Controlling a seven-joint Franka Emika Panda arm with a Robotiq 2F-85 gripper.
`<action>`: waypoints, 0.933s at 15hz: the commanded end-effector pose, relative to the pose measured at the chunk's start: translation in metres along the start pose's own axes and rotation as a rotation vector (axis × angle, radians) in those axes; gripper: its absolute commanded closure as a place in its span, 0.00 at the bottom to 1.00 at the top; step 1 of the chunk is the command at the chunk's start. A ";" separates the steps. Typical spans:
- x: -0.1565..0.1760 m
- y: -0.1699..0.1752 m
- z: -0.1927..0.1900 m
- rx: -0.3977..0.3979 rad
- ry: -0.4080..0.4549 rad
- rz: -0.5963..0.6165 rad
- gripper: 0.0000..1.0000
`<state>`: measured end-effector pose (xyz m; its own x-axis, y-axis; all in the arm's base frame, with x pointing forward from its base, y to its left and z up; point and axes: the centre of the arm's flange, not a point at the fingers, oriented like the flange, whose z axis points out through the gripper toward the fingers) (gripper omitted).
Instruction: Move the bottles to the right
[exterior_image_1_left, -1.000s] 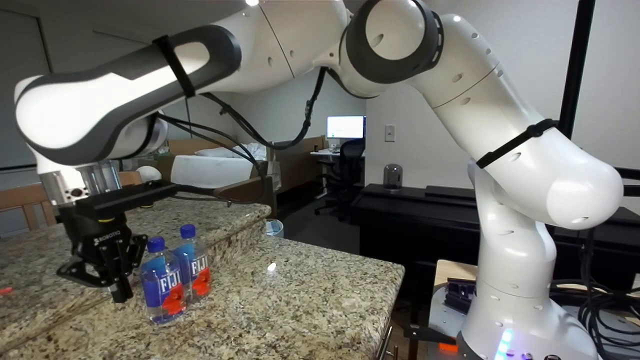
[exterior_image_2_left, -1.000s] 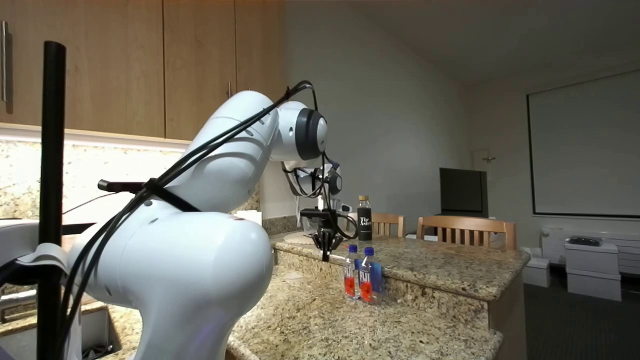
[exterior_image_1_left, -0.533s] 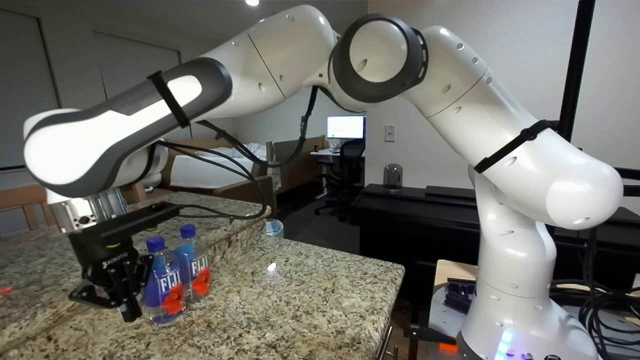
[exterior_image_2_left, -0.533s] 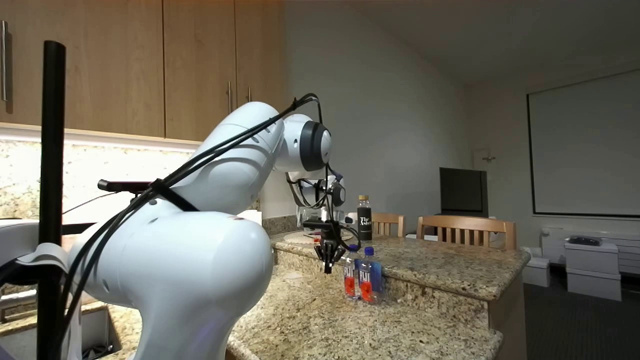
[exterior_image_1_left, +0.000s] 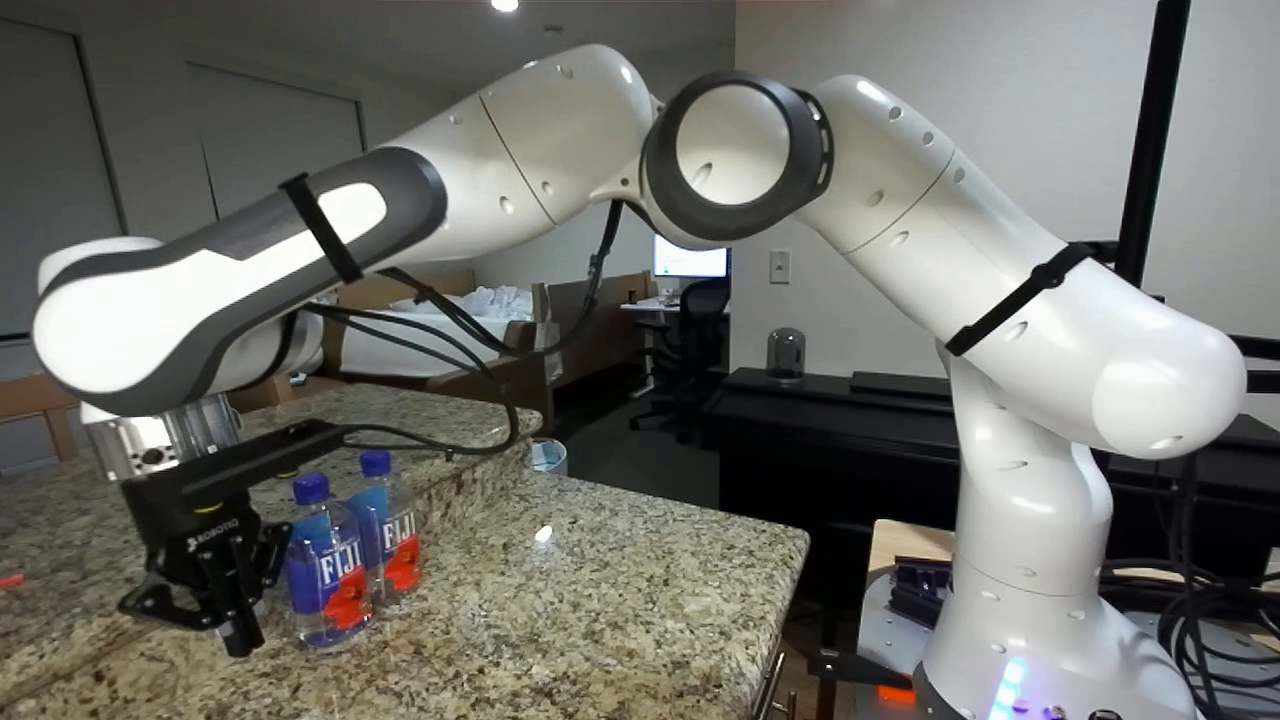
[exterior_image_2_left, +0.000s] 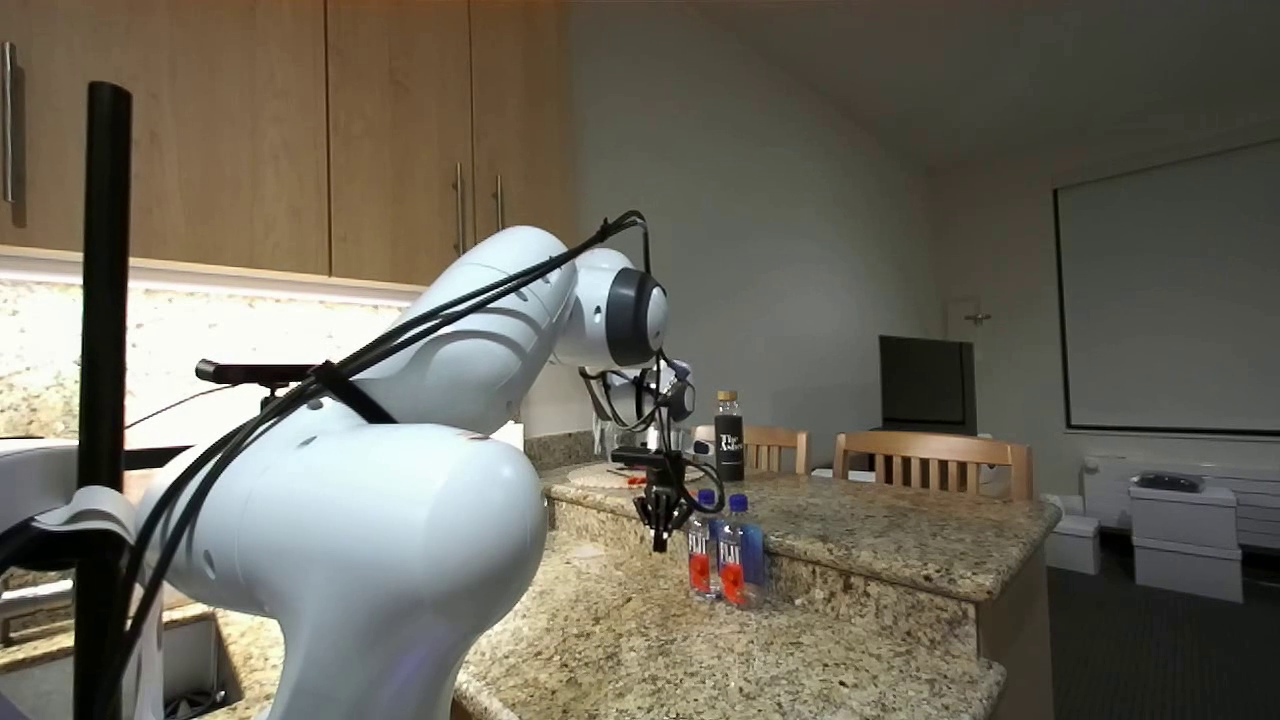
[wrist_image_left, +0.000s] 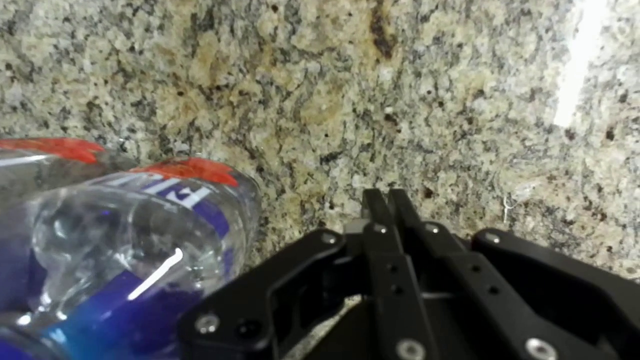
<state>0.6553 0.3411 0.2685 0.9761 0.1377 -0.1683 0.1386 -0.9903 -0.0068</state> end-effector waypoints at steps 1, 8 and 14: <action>0.009 -0.008 0.001 0.037 -0.015 -0.001 0.92; 0.012 -0.006 0.015 0.065 -0.068 0.029 0.93; 0.011 -0.001 0.022 0.072 -0.105 0.041 0.92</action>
<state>0.6587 0.3460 0.2431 0.9646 0.1154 -0.2370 0.1054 -0.9929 -0.0544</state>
